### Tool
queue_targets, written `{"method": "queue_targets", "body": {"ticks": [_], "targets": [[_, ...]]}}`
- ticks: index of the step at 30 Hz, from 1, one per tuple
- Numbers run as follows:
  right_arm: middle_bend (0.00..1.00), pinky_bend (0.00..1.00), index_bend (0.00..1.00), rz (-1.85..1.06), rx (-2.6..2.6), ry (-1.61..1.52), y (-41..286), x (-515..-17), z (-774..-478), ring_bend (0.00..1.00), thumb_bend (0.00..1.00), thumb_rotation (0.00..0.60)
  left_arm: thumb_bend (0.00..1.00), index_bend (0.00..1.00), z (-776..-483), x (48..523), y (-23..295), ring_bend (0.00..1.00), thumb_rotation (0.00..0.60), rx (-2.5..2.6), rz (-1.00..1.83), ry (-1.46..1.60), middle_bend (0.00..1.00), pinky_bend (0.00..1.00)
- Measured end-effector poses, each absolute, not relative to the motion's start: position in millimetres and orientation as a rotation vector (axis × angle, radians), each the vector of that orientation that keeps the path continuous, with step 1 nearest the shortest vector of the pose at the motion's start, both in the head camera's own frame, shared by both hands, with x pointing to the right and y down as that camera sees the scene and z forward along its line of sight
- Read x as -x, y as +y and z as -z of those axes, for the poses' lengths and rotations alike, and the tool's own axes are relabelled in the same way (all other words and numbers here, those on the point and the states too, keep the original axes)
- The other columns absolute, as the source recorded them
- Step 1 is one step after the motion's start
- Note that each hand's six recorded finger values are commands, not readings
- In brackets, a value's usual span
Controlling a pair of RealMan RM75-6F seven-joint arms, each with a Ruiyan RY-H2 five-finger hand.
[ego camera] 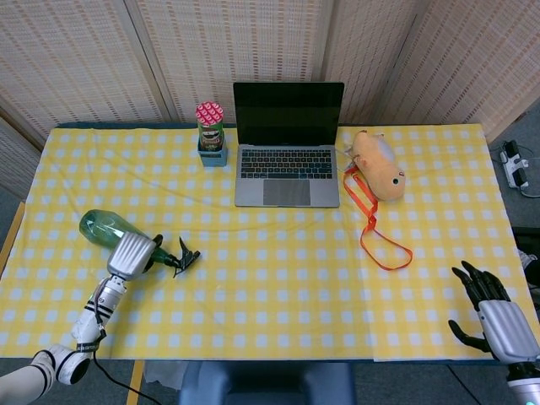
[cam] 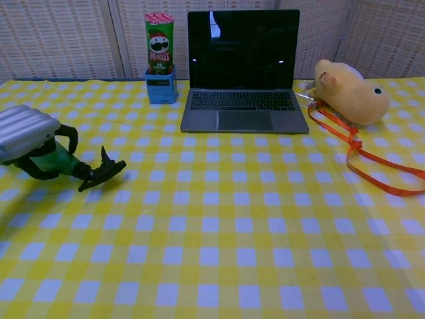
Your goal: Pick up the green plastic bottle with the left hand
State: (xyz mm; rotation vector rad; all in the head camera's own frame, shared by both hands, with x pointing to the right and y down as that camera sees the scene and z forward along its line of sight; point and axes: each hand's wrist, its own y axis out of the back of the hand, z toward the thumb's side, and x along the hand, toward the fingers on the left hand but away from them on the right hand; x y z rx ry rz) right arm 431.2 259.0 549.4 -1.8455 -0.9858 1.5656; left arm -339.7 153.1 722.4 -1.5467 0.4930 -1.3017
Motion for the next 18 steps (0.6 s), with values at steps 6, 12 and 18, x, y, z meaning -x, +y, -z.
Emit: {"method": "queue_targets", "body": {"ticks": [6, 12, 18], "targets": [[0.0, 0.0, 0.0, -1.546, 1.854, -0.983, 260.5, -427.3, -546.7, 0.0, 0.35, 0.6, 0.41, 0.61, -700.5, 340.9, 149.9, 1.0, 0.6, 1.592, 1.275, 0.607, 1.0, 1.0], [0.0, 0.0, 0.0, -1.535, 1.86, -0.977, 262.6, -424.5, -545.2, 0.0, 0.35, 0.6, 0.43, 0.62, -678.5, 347.5, 141.0, 1.0, 0.6, 1.767, 1.251, 0.854, 1.0, 1.0], [0.0, 0.0, 0.0, -1.531, 1.859, -0.981, 263.3, -423.2, -544.1, 0.0, 0.35, 0.6, 0.44, 0.62, -654.4, 364.2, 121.3, 1.0, 0.6, 2.002, 1.197, 1.224, 1.0, 1.0]]}}
